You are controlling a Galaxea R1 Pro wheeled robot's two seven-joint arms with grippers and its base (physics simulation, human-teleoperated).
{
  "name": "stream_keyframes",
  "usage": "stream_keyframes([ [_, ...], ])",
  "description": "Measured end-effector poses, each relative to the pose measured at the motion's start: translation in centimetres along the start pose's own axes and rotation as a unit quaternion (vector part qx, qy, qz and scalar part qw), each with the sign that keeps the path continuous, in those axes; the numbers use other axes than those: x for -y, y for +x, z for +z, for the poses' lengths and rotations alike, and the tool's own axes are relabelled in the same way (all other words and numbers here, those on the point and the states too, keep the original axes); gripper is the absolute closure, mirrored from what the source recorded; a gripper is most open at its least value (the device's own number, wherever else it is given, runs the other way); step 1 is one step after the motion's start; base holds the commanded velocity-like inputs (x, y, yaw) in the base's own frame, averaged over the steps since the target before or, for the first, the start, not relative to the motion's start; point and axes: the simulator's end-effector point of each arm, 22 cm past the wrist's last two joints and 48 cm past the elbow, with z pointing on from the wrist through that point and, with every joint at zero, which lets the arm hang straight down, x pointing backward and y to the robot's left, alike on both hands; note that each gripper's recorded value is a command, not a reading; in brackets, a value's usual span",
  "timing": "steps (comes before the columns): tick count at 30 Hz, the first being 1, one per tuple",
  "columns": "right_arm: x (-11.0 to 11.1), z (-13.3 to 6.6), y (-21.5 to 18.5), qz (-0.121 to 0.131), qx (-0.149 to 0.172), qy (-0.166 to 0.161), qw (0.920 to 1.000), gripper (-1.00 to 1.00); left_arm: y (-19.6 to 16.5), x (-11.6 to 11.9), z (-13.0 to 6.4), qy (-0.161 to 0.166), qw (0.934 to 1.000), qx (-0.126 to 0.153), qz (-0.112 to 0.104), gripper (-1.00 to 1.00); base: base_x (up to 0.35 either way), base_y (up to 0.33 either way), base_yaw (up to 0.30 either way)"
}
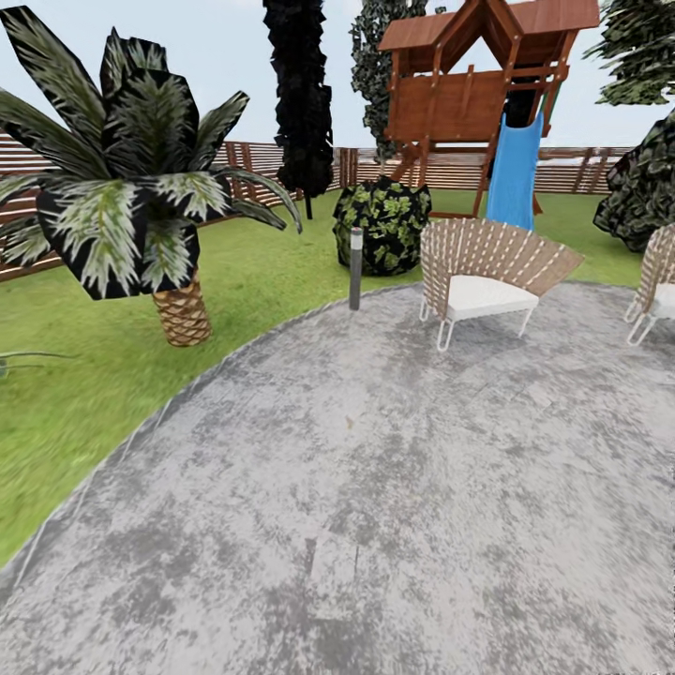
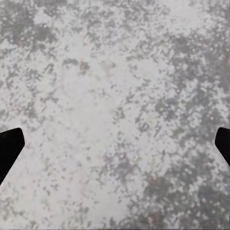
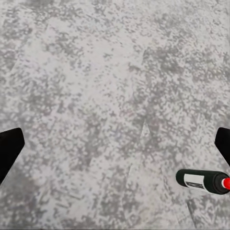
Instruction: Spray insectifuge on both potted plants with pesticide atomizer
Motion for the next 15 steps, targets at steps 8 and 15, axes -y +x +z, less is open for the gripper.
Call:
stream_keyframes([
  [8, 0.00, 0.00, -0.02, 0.000, 0.000, 0.000, 1.0000, -1.00, 0.01, 0.02, 0.00, 0.000, 1.0000, 0.000, 0.000, -1.00, 0.282, 0.209, -0.267],
  [15, -0.01, 0.00, -0.02, 0.000, 0.000, 0.000, 1.0000, -1.00, 0.01, 0.03, 0.00, 0.000, 1.0000, 0.000, 0.000, -1.00, 0.288, 0.215, -0.267],
])
